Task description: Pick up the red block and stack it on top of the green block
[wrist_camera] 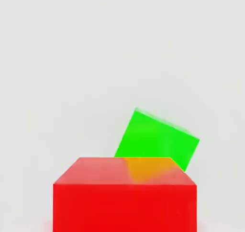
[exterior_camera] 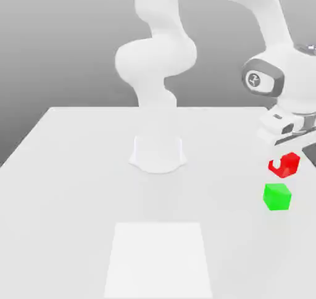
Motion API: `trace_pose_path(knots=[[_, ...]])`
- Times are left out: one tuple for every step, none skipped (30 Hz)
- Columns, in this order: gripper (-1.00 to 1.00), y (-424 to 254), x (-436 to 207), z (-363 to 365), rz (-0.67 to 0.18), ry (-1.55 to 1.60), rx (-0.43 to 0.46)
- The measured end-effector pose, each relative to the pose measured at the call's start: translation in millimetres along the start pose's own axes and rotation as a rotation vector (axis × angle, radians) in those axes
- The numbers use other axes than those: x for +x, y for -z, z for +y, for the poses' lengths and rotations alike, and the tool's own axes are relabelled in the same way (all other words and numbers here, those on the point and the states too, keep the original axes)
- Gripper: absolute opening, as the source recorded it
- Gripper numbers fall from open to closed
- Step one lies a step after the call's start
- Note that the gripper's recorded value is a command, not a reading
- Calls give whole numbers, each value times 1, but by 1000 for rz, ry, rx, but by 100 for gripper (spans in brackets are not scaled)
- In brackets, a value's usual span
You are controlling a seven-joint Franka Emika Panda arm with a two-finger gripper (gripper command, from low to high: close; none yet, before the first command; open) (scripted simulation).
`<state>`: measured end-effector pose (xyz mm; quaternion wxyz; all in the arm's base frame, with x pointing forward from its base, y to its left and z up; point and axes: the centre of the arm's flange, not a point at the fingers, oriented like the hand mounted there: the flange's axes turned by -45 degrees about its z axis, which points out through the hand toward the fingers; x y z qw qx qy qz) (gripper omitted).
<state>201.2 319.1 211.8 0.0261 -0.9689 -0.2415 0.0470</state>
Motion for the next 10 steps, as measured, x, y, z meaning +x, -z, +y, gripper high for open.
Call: trace_pose_path(knots=[[-100,-3,0,0,-4,0,1],[-100,-6,0,0,-7,-1,2],[-100,-9,-1,0,-10,-1,2],[-100,-12,-1,0,-12,-2,1],[-100,-15,0,1,-13,-4,0],[-100,-17,0,2,-14,-5,-1],[-100,-20,0,2,-14,-6,-3],[-100,-22,0,3,-14,-7,-6],[-100,-24,0,4,-13,-8,-9],[-100,-26,0,4,-11,-8,-12]])
